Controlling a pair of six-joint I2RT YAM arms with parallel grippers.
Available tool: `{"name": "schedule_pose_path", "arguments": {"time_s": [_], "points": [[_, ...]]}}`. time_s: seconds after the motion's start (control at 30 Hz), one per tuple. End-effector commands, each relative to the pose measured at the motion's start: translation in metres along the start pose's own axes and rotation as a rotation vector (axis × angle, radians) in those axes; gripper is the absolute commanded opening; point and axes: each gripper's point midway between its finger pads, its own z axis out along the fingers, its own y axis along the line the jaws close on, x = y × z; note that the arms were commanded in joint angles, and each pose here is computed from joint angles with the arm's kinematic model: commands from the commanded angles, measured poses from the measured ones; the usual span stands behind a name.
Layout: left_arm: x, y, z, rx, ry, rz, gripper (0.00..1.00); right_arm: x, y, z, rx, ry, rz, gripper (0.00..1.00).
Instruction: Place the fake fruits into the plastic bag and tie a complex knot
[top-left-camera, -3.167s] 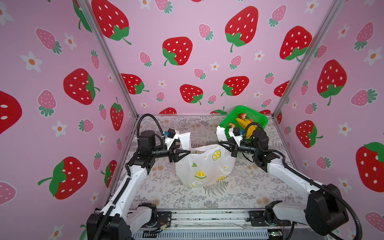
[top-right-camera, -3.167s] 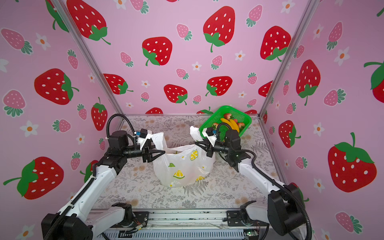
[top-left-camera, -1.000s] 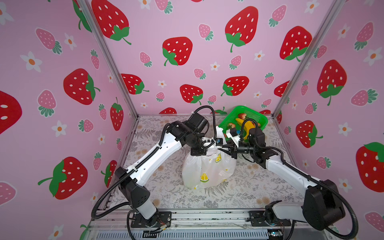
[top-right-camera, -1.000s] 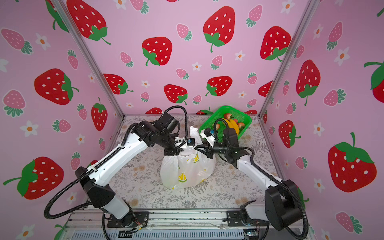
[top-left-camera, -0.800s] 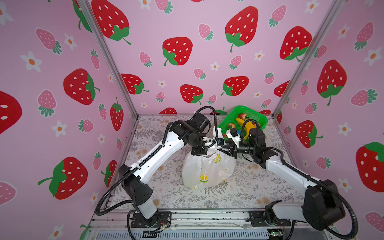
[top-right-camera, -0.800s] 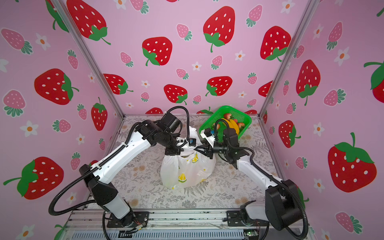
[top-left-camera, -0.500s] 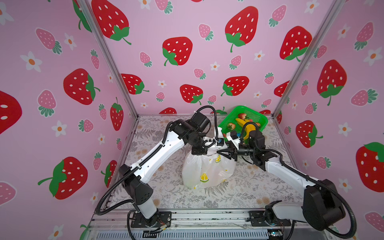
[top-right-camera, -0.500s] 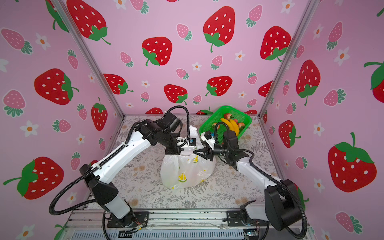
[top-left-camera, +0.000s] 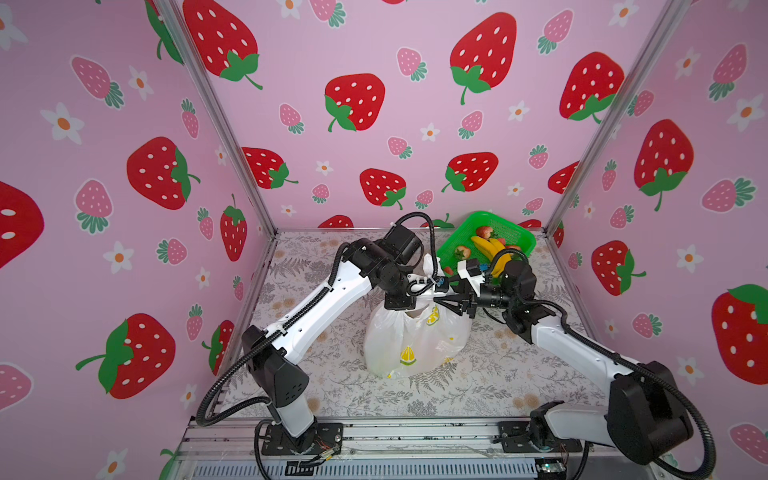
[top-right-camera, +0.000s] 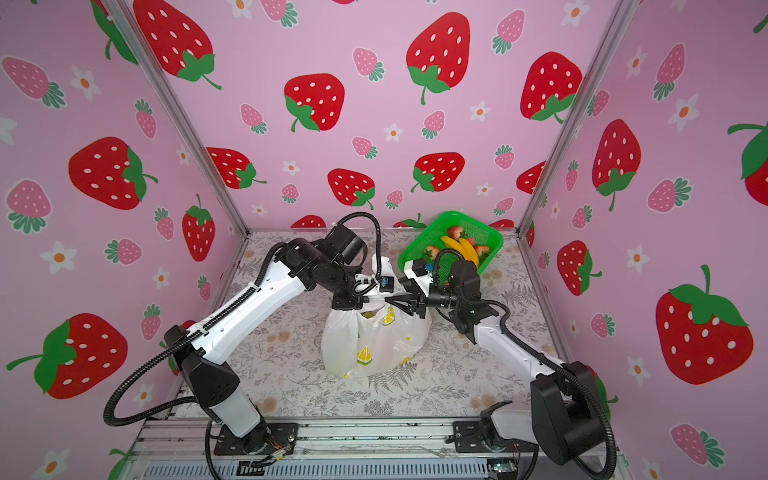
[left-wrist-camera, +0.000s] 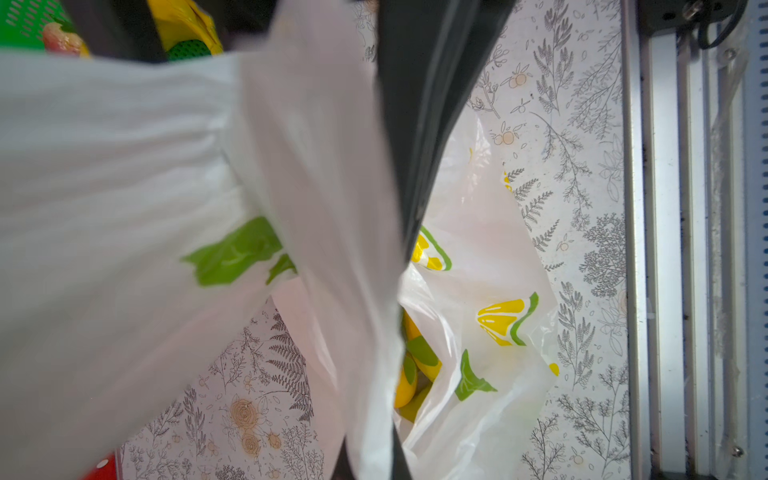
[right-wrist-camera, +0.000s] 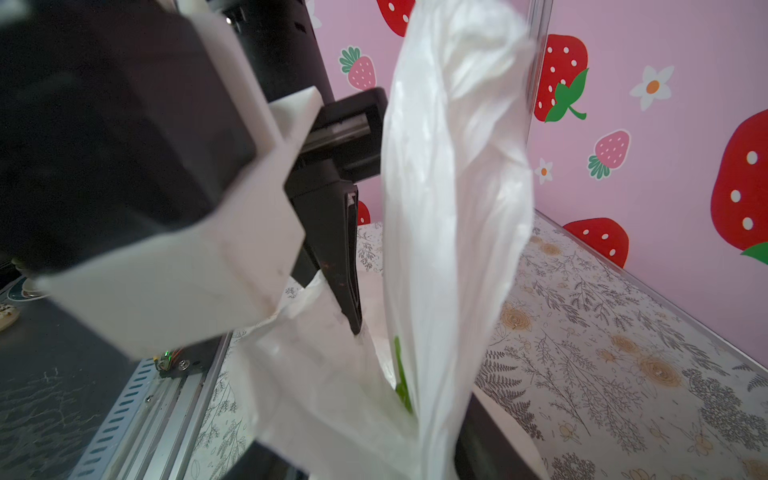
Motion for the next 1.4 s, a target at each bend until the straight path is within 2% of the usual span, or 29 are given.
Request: {"name": "schedule_pose_path", "arguments": {"time_s": [0.0, 0.2, 0.4, 0.7, 0.97, 1.37], "points": [[-0.007, -0.002, -0.007, 0.009, -0.023, 0.025, 0.00, -0.013, 0.009, 0.001, -0.042, -0.035, -0.059, 0.51], [-0.006, -0.001, -0.007, 0.004, -0.019, 0.025, 0.00, -0.012, 0.009, 0.001, -0.039, -0.035, -0.069, 0.48], [-0.005, -0.001, -0.004, 0.005, -0.010, 0.021, 0.00, -0.011, 0.008, 0.001, -0.033, -0.033, -0.061, 0.34], [-0.005, 0.001, 0.000, 0.006, -0.012, 0.012, 0.00, -0.009, 0.008, 0.001, -0.033, -0.035, -0.052, 0.39], [-0.022, 0.003, -0.003, 0.024, -0.087, -0.019, 0.00, -0.002, 0.006, 0.004, -0.037, -0.026, -0.032, 0.43], [-0.025, 0.009, 0.002, 0.025, -0.087, -0.046, 0.00, 0.003, 0.004, 0.009, -0.039, -0.023, -0.016, 0.40]]}}
